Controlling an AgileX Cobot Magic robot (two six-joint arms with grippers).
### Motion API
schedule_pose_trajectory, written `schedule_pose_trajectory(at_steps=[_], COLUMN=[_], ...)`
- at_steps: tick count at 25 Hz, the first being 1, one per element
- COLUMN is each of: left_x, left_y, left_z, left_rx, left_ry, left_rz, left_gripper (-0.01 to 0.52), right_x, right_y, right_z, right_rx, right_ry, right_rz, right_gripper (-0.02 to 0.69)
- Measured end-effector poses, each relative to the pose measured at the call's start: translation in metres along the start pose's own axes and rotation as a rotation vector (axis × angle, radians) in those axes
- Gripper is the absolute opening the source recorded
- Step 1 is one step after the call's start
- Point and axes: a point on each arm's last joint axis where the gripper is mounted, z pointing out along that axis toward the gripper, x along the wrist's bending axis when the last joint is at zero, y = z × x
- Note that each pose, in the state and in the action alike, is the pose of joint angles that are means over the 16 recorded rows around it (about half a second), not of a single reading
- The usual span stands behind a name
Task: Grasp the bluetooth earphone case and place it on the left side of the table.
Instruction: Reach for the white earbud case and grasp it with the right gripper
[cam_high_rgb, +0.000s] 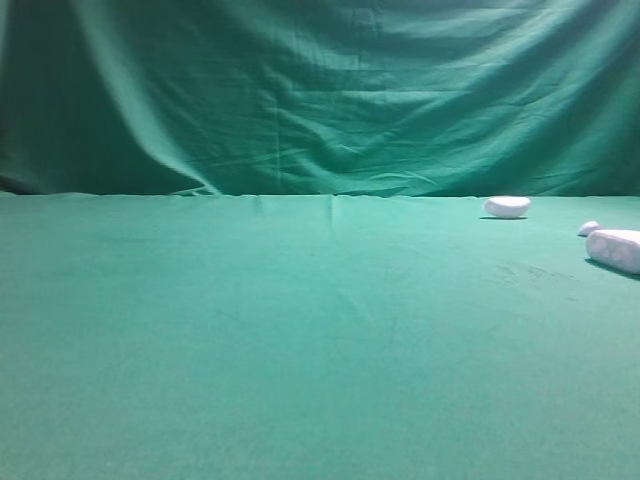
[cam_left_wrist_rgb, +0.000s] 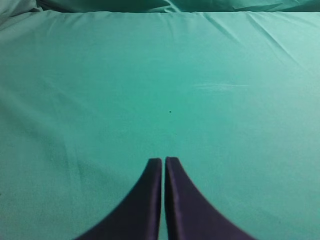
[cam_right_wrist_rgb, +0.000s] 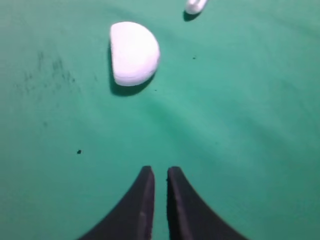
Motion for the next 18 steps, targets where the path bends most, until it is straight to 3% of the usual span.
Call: schedule_pose_trajectory(at_steps=[11,14,18], left_x=[0.0,0.0,0.0], left_y=[0.0,0.0,0.0], left_z=[0.0,0.0,0.0], left_rx=[0.0,0.0,0.0], left_ry=[0.0,0.0,0.0], left_rz=[0.0,0.0,0.0], left_gripper=[0.0,0.0,0.0], right_x=[0.022,0.024,0.027], right_y=[0.047,0.055,0.062], right_z=[0.066,0.082,0.099], right_rx=[0.109,0.132,0.158], right_ry=[0.027,0.027,0.025], right_rz=[-0.082,-0.082,-0.08], right_gripper=[0.536,0.575,0.573])
